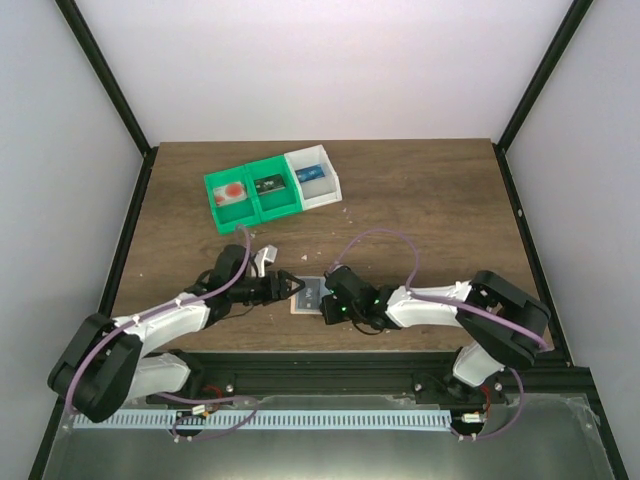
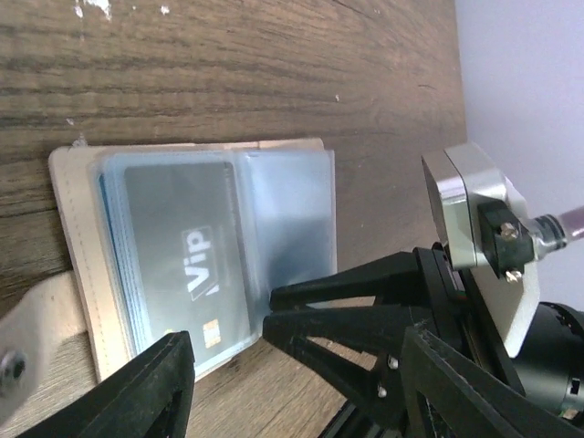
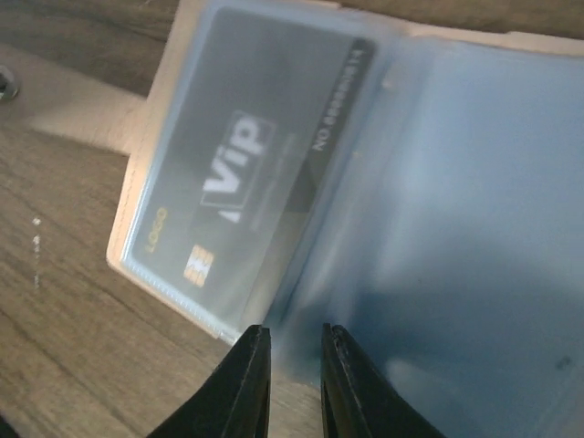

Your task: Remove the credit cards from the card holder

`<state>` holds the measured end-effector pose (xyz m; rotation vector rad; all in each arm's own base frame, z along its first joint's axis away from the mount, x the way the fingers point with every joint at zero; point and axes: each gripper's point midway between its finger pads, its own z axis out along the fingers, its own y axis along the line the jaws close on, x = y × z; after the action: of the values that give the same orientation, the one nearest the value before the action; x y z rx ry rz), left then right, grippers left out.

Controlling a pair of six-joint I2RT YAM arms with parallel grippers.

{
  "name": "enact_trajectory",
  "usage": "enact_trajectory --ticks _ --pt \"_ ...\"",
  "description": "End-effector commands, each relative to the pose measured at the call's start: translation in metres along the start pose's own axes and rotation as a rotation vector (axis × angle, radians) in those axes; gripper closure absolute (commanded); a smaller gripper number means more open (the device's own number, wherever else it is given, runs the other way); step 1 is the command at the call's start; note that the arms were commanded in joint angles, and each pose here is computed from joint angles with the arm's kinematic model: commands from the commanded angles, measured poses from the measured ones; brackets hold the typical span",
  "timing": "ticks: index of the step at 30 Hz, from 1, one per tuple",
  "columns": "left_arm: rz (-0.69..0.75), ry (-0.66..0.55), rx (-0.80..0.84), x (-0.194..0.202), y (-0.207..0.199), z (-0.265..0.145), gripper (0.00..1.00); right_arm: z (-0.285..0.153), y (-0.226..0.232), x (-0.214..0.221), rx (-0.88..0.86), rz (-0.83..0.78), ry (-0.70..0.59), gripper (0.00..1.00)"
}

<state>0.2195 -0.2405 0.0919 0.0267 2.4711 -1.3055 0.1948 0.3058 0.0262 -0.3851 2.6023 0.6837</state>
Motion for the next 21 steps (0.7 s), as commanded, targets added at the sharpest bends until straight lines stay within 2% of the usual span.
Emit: enact_trajectory --ticks 1,6,11,15,18,21 --pt "-0.004 0.002 0.060 0.000 -0.007 0.003 0.35 -0.003 0.003 0.017 -0.011 0.033 0.061 0.82" --pt "0.001 0.002 0.057 0.003 -0.002 0.005 0.35 -0.026 -0.002 -0.027 0.059 -0.020 -0.060 0.79" --pt "-0.004 0.013 0.078 0.002 -0.001 0.012 0.38 -0.033 0.010 -0.054 -0.025 -0.027 -0.106 0.79" --pt "-0.038 0.058 0.149 0.006 -0.008 0.016 0.37 -0.025 0.022 -0.057 -0.119 0.021 -0.104 0.88" --pt "-0.029 0.029 0.138 0.001 -0.008 0.015 0.36 -0.018 0.024 -0.055 -0.176 0.068 -0.089 0.96" --pt "-0.034 0.013 0.107 0.001 0.000 0.015 0.33 -0.010 0.022 -0.054 -0.169 0.085 -0.083 0.99"
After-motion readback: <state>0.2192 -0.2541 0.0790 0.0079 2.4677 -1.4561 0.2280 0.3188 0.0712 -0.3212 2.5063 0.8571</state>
